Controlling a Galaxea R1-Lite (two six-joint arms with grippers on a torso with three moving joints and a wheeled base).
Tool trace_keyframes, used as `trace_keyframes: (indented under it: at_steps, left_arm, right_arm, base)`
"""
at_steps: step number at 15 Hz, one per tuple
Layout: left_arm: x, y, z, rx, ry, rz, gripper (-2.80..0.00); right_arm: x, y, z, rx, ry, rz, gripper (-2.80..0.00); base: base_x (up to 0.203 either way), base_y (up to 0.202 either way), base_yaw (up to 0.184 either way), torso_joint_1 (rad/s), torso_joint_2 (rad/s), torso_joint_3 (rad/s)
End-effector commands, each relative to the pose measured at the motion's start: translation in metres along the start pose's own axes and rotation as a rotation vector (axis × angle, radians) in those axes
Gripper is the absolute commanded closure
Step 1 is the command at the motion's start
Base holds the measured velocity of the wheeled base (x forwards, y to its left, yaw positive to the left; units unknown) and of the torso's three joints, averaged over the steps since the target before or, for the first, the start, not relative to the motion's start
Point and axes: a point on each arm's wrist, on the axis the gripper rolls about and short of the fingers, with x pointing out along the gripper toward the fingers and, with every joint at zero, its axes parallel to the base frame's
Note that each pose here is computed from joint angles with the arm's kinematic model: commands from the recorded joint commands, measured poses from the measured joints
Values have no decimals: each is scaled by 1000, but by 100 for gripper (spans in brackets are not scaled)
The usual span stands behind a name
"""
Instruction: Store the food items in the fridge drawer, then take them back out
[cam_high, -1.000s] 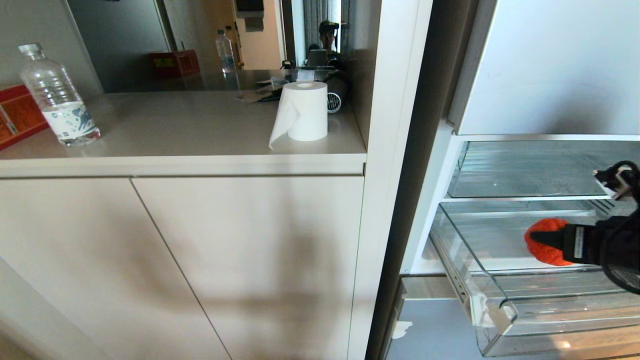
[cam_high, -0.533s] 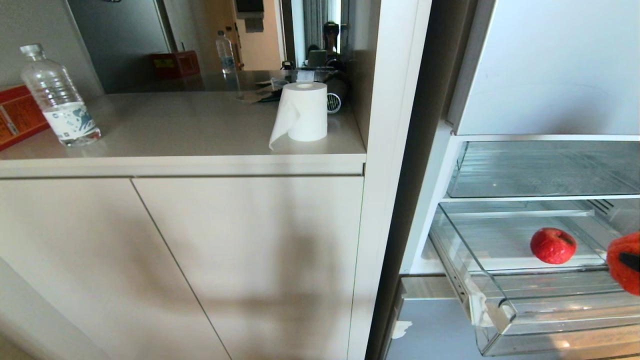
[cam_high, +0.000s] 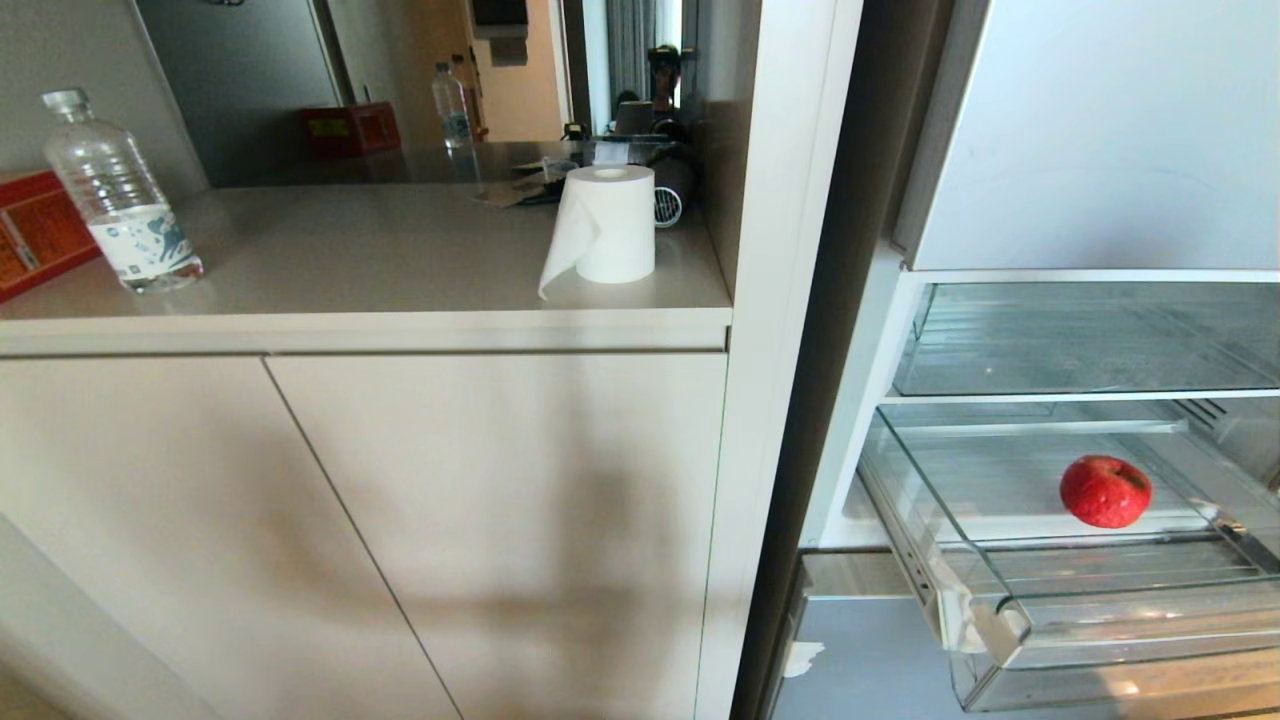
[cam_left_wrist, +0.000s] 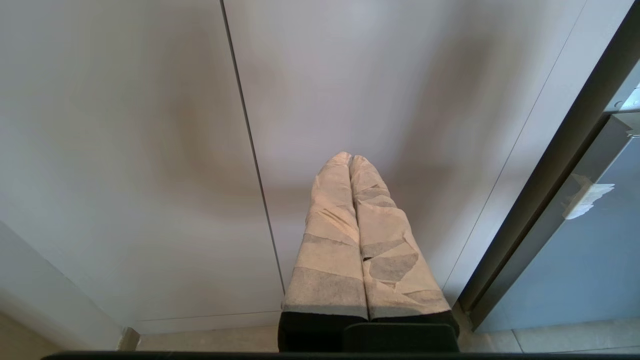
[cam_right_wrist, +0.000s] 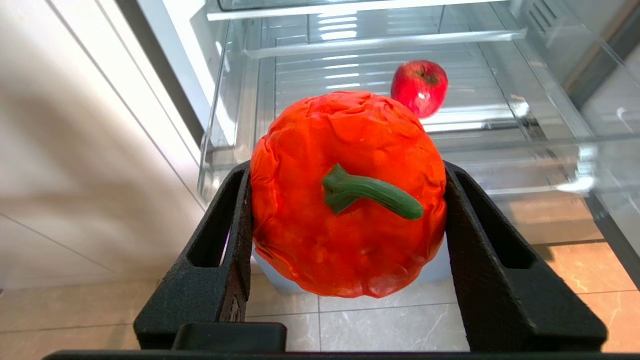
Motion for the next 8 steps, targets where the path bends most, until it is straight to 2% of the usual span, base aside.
trace_keyframes:
  at_steps: [1, 4, 8]
  left_arm:
    - [0, 0, 0, 0, 1, 0, 0]
    - [0, 0, 0, 0, 1, 0, 0]
    - [0, 0, 0, 0, 1, 0, 0]
  right_arm:
    - [-17, -1, -11, 1, -40, 3, 0]
    - [-27, -3, -38, 1, 14, 4, 0]
    - [-15, -7, -98, 0, 153, 10, 0]
  base:
    - [0, 0, 0, 0, 0, 0]
    - [0, 0, 0, 0, 0, 0]
    - [0, 0, 0, 0, 0, 0]
